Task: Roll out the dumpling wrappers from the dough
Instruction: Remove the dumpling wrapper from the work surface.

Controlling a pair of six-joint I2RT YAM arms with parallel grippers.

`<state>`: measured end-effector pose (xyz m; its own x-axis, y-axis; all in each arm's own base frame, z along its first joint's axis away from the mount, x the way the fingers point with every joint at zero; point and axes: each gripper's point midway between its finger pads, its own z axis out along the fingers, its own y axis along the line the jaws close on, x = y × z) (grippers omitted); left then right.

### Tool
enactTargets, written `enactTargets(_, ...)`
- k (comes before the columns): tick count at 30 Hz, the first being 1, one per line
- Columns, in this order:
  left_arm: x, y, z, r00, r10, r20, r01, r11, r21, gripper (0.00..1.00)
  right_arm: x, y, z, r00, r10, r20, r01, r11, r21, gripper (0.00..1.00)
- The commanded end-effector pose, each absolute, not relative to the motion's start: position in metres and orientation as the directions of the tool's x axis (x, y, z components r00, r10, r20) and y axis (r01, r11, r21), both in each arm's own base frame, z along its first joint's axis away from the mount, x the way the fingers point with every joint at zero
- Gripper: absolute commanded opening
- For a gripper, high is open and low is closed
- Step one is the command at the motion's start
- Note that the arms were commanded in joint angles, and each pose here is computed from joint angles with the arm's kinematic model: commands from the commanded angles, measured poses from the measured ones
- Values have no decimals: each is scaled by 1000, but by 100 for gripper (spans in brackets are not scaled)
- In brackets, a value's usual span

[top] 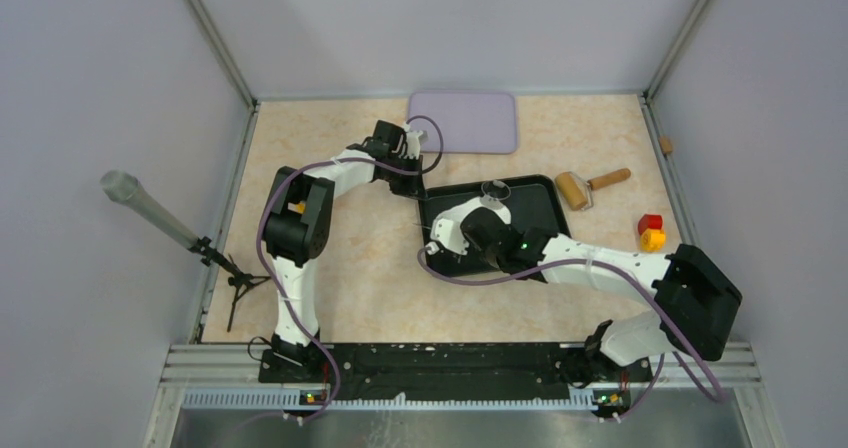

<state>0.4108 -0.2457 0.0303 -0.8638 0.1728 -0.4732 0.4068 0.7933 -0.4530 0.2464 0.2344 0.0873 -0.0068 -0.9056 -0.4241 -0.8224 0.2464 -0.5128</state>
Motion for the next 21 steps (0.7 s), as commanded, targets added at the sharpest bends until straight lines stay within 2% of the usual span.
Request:
enactTargets(1,393,-228,9,-895,194,-402,363,842,-400,0,258,236,101,-1,-902,-432,-781,270,-563,0)
enactTargets(10,394,-226,10,-894,190,-407,359,847,-392,0,258,215,106,-13,-931,-366,-757,248,-605,0)
enactTargets(21,393,-225,10,-896,189,-402,354,850,-390,0,266,189,88,-48,-971,-234,-732,193,-653,0)
